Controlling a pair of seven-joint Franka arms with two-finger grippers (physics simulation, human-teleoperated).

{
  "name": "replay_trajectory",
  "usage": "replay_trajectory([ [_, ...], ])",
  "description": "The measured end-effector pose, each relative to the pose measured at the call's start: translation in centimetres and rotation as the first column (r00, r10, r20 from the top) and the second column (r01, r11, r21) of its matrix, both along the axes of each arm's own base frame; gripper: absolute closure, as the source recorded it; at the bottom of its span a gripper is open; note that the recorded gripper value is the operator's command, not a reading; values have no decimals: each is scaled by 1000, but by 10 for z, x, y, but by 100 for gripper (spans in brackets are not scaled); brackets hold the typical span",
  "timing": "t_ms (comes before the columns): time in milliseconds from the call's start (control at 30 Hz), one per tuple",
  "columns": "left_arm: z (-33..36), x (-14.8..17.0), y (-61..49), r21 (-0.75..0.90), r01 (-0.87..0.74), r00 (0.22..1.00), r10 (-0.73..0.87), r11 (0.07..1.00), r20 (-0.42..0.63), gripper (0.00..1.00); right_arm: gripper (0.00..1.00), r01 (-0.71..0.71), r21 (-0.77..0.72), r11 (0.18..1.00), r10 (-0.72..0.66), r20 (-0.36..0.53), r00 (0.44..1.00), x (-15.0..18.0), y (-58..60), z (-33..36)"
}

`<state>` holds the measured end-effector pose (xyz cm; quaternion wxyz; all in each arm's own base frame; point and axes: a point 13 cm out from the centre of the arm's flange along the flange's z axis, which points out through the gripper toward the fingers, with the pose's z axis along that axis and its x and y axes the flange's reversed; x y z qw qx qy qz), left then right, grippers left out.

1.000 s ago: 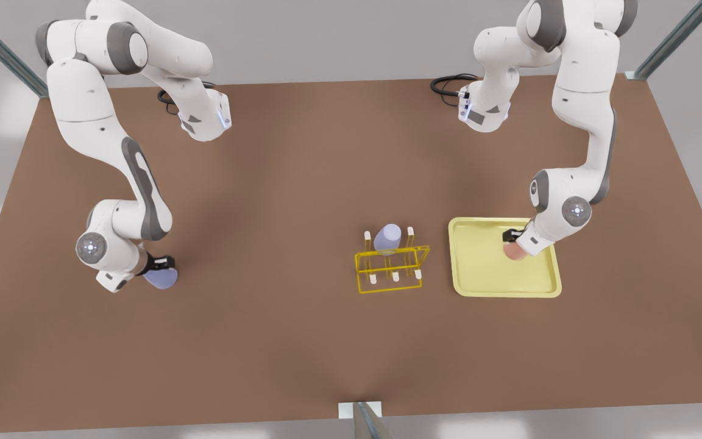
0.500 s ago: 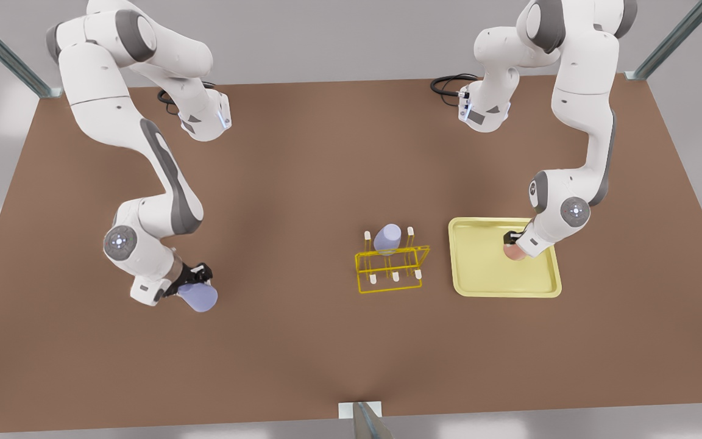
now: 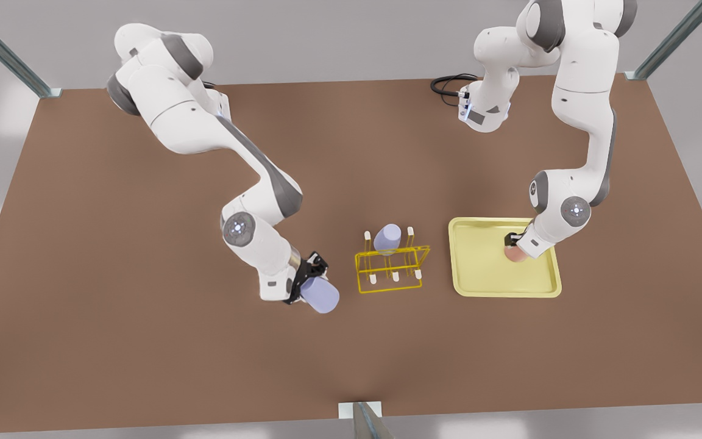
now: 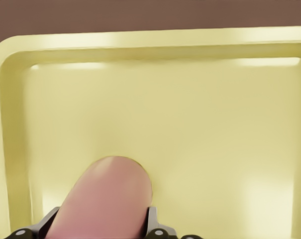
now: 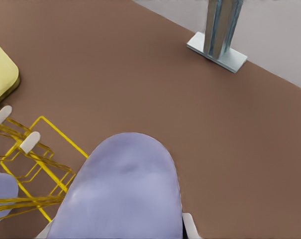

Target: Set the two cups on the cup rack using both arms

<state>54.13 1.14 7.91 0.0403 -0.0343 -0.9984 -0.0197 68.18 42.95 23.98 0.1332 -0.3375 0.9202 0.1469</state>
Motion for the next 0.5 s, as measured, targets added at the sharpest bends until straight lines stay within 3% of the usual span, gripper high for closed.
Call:
replay_trajectory([
  [200, 45, 18, -20, -14, 11, 998, -10, 1000, 55, 26, 30, -15, 47, 999, 16, -10, 1000, -16, 50, 4],
  [300, 98, 59, -56, -29, 39, 994, -35, 999, 99, 26, 30, -19, 73, 997, 21, -28, 999, -25, 67, 5],
  [367, 139, 104, -98, -44, 70, 991, -64, 997, 120, 26, 30, -20, 99, 995, 24, -39, 999, -28, 81, 2],
  [500, 168, 124, -162, -55, 91, 994, -87, 994, 73, 26, 30, -27, 115, 993, 33, -48, 998, -38, 100, -3],
])
